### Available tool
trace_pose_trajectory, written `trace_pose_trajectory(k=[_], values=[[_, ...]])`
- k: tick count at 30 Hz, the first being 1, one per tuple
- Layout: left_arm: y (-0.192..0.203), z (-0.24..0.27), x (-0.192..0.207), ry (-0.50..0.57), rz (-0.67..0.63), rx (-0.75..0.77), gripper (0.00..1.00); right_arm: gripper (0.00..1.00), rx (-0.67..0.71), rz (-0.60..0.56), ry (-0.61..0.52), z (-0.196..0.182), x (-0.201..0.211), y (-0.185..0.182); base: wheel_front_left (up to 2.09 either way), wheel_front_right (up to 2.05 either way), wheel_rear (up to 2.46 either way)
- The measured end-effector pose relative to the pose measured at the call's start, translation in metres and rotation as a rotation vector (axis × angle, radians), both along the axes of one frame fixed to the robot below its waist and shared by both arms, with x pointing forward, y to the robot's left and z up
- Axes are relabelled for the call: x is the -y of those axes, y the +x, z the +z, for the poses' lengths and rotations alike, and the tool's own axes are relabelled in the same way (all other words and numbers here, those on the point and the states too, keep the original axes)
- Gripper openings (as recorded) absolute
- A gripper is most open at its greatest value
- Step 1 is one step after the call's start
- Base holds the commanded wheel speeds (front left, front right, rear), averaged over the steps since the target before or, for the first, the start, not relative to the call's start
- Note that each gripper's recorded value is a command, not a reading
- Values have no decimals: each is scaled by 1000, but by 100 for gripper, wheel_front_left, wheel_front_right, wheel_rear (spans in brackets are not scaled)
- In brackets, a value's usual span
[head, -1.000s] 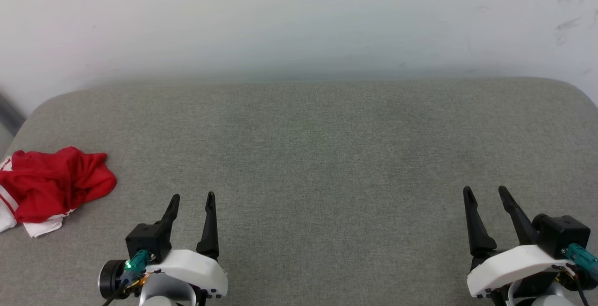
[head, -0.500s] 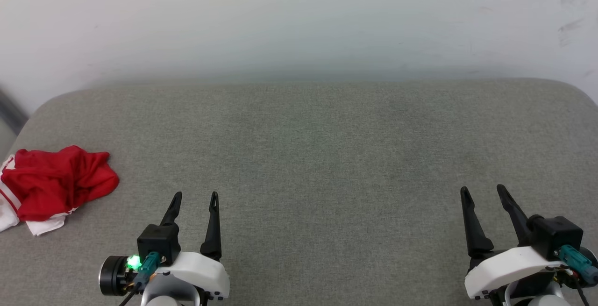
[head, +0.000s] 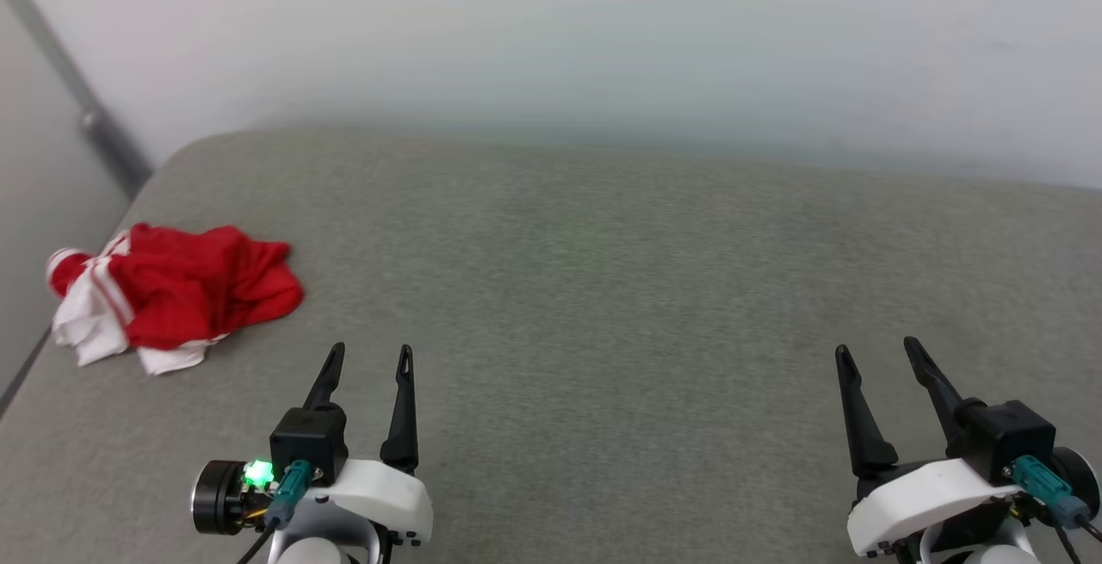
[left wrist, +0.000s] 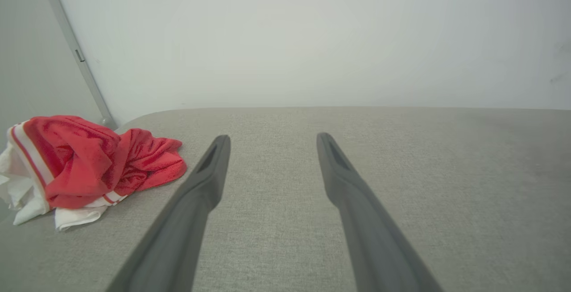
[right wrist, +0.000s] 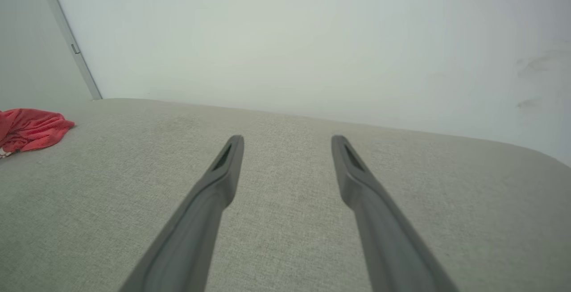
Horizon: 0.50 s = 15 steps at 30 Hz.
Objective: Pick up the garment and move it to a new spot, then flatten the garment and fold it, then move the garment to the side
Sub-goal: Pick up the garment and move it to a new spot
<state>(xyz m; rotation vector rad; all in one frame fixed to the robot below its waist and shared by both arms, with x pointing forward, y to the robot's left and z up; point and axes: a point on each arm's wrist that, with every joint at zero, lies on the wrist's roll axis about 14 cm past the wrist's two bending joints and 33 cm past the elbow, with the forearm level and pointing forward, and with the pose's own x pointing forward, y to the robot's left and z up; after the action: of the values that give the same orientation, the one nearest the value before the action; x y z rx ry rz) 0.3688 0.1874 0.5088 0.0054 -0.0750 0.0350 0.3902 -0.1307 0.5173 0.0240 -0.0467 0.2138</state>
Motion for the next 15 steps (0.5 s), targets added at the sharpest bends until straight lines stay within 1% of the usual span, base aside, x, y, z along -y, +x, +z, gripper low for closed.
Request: trace_pose_trajectory(k=[8,15], values=[[-29,2,-49,-14,151,8,100,100,3,173,4,2,-62,13,0,0,0],[-62,4,-91,-15,290,16,100,100,4,324,12,4,-117,15,0,0,0]])
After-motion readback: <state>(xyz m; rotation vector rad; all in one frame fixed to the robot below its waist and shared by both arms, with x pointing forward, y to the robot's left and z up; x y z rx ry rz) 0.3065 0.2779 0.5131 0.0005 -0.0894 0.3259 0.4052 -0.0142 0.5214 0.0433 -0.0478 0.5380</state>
